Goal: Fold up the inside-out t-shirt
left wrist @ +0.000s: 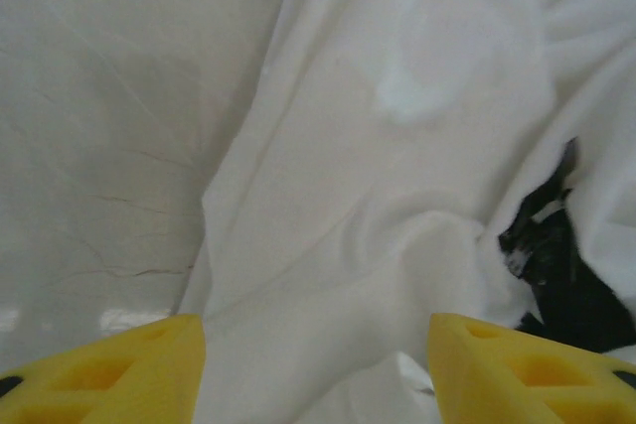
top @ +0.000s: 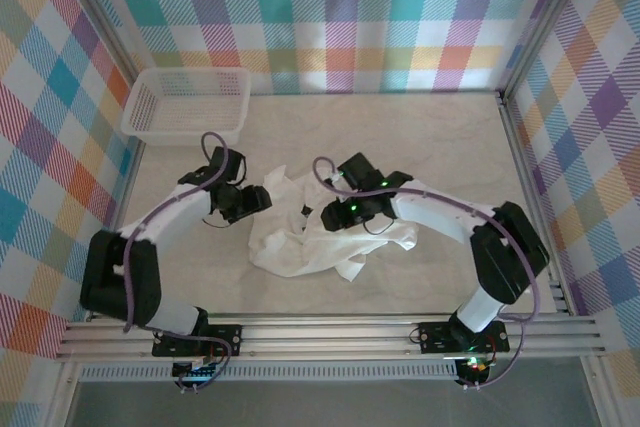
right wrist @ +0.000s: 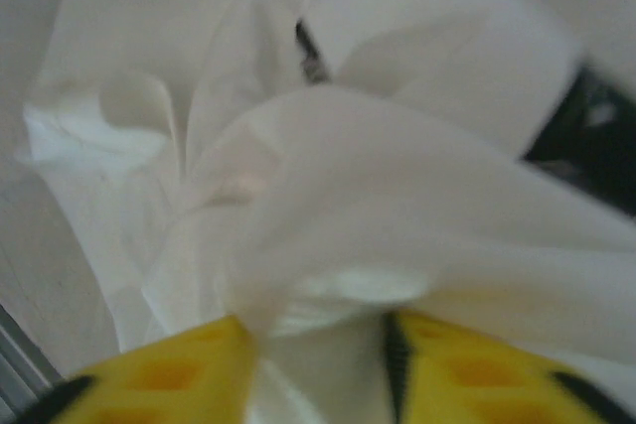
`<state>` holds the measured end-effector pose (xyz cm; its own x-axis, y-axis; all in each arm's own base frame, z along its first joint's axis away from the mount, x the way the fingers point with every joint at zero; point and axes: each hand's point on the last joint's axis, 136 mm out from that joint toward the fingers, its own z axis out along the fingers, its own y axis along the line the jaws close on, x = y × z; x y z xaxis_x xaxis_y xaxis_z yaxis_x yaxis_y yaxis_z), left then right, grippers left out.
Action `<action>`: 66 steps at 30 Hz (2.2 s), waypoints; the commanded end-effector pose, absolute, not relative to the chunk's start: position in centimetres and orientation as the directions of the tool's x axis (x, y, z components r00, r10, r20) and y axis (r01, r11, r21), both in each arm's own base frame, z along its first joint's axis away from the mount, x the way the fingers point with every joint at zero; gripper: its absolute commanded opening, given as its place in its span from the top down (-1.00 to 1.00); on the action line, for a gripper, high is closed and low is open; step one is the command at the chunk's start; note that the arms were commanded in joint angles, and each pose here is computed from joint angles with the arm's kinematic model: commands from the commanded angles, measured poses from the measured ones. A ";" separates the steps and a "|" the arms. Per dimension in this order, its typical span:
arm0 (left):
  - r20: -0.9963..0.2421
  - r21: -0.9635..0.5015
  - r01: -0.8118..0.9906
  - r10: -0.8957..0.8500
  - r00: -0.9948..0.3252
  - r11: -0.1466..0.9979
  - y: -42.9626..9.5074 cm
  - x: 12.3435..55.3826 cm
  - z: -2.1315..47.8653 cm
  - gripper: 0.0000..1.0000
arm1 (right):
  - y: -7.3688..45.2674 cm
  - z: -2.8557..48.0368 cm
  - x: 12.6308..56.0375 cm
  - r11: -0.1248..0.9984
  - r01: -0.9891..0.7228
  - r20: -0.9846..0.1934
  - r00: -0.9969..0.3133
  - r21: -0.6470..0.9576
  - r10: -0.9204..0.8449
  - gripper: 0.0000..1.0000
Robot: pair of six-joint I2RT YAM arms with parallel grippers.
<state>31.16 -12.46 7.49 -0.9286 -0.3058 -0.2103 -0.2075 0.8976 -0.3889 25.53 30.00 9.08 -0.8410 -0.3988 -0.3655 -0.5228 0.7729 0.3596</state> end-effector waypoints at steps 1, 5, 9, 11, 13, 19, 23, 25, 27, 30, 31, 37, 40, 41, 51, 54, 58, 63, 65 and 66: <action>-0.190 -0.512 -0.195 -0.332 -0.924 0.836 -14.7 33.2 7.7 -0.21 | 29.1 9.7 26.1 0.801 -0.512 -0.360 -0.843 0.311 -0.400 1.00; -0.149 -0.487 -0.189 -0.294 -0.944 0.853 -15.6 34.1 5.8 -0.03 | 27.1 11.7 27.1 0.837 -0.496 -0.452 -0.817 0.233 -0.358 1.00; -0.113 -0.454 -0.225 -0.306 -0.945 0.862 -15.2 33.8 4.2 0.83 | 21.7 14.6 28.9 0.936 -0.314 -0.582 -0.796 0.159 -0.168 1.00; -0.132 -0.483 -0.218 -0.316 -0.940 0.848 -15.4 33.8 5.2 1.00 | 16.7 14.6 29.5 0.985 -0.120 -0.619 -0.785 0.121 -0.020 1.00; -0.166 -0.522 -0.190 -0.317 -0.934 0.832 -15.9 33.6 7.2 1.00 | 11.3 13.3 28.9 0.985 0.109 -0.607 -0.777 0.132 0.167 1.00; -0.246 -0.603 0.039 -0.139 -0.959 0.797 -22.2 30.0 11.1 1.00 | 8.4 11.5 27.9 0.943 0.210 -0.514 -0.796 0.258 0.318 0.63; -0.384 -0.605 0.211 -0.050 -0.922 0.767 -26.0 27.3 12.9 1.00 | 11.3 16.7 30.5 0.947 0.036 -0.612 -0.756 0.318 0.234 0.11; -0.487 -0.560 0.217 -0.106 -0.867 0.800 -23.9 27.5 15.1 0.75 | 14.4 19.5 31.4 0.937 -0.136 -0.687 -0.714 0.323 0.133 0.08; -0.594 -0.499 0.182 -0.181 -0.784 0.847 -20.3 27.9 18.2 0.46 | 19.6 21.5 31.2 0.878 -0.387 -0.753 -0.656 0.282 -0.047 0.09; -0.707 -0.447 0.070 -0.305 -0.638 0.892 -14.2 27.9 23.2 0.16 | 28.2 21.1 29.7 0.710 -0.654 -0.728 -0.616 0.260 -0.301 0.08; -0.727 -0.437 0.022 -0.339 -0.598 0.899 -12.2 27.6 24.5 0.12 | 30.1 20.7 29.6 0.682 -0.678 -0.697 -0.629 0.274 -0.345 0.08; -0.765 -0.408 -0.082 -0.389 -0.512 0.909 -6.8 25.3 27.8 0.03 | 38.4 14.3 33.0 0.695 -0.641 -0.513 -0.737 0.326 -0.440 0.15; -0.743 -0.414 -0.091 -0.394 -0.541 0.906 -6.8 24.6 26.5 0.03 | 40.1 11.7 36.7 0.747 -0.604 -0.520 -0.748 0.278 -0.412 0.11; -0.734 -0.418 -0.095 -0.397 -0.551 0.904 -6.9 24.4 26.1 0.04 | 40.4 10.9 37.6 0.765 -0.590 -0.516 -0.754 0.259 -0.406 0.09; -0.701 -0.454 -0.105 -0.427 -0.571 0.885 -7.2 23.9 24.4 0.03 | 42.7 6.5 41.6 0.783 -0.458 -0.435 -0.859 0.421 -0.269 -0.23; -0.697 -0.446 -0.113 -0.423 -0.578 0.888 -7.2 24.1 24.0 0.03 | 44.4 5.9 41.0 0.720 -0.436 -0.374 -0.890 0.540 -0.259 -0.18; -0.691 -0.442 -0.115 -0.420 -0.588 0.889 -7.3 24.3 23.5 0.03 | 45.2 4.6 41.0 0.725 -0.386 -0.312 -0.918 0.571 -0.243 0.01; -0.695 -0.436 -0.123 -0.420 -0.584 0.892 -7.0 24.1 23.5 0.02 | 45.4 4.8 41.6 0.733 -0.364 -0.313 -0.925 0.575 -0.214 0.57; -0.697 -0.433 -0.126 -0.420 -0.581 0.893 -6.9 23.9 23.4 0.02 | 45.3 6.1 42.0 0.736 -0.376 -0.343 -0.917 0.564 -0.205 0.72; -0.698 -0.431 -0.127 -0.419 -0.580 0.894 -6.9 23.9 23.4 0.01 | 45.3 7.0 42.0 0.729 -0.394 -0.364 -0.907 0.559 -0.210 0.79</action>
